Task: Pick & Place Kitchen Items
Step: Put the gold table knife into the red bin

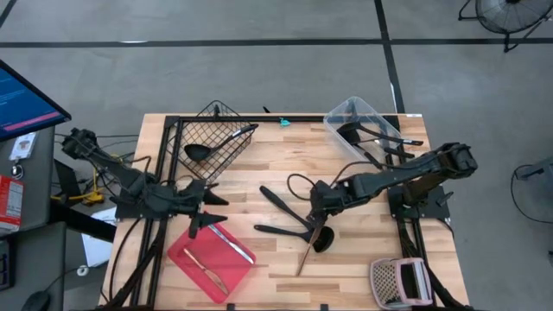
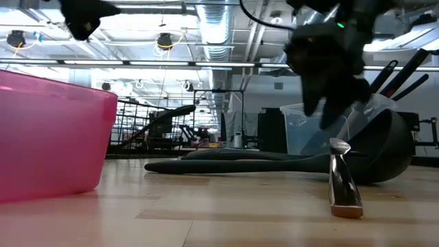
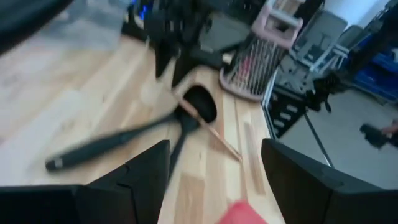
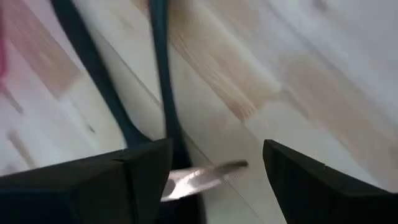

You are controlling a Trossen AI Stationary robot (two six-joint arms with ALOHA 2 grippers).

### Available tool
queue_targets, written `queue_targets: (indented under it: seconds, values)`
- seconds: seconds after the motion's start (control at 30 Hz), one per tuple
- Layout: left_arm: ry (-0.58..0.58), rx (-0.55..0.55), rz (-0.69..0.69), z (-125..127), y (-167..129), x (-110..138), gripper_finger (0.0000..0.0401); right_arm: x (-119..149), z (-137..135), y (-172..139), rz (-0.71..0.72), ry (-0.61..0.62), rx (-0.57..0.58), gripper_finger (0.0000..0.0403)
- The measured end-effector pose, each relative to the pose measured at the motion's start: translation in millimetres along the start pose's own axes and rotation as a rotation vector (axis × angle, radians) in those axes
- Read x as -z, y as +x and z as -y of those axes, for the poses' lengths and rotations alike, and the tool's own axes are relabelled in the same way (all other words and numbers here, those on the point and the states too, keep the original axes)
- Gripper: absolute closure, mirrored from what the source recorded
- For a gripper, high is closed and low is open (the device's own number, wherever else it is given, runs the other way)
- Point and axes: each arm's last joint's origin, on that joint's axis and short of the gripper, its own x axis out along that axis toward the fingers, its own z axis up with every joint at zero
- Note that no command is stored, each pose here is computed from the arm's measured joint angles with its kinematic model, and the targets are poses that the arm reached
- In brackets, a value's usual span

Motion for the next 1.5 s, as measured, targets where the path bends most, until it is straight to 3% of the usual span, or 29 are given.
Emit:
queue_targets:
  seconds: [0.2, 0.43, 0.73, 0.87, 1.1, 1.5]
  values:
    - [0.025, -0.009, 0.081, -4.0, 3.5, -11.3, 0.0162, 17.7, 17.2, 20.1, 0.009, 0.056, -0.041, 0.0154]
    - [0.018, -0.040, 0.109, -9.6, 6.0, -16.0, 0.0166, 29.9, 10.7, 31.1, 0.038, 0.028, -0.155, 0.0154]
    - [0.006, -0.075, 0.130, -15.7, 8.2, -20.1, 0.0165, 43.2, 15.8, 47.0, 0.000, 0.013, -0.133, 0.0159]
    - [-0.001, -0.087, 0.142, -18.0, 9.0, -22.1, 0.0168, 44.7, 18.1, 49.3, 0.003, 0.013, -0.138, 0.0206]
    - [-0.013, -0.117, 0.161, -23.2, 10.5, -25.5, 0.0170, 43.9, 16.3, 47.8, 0.000, 0.002, -0.159, 0.0376]
    - [-0.029, -0.165, 0.192, -31.0, 13.3, -30.4, 0.0169, 30.2, 20.4, 49.5, 0.040, 0.031, -0.180, 0.0393]
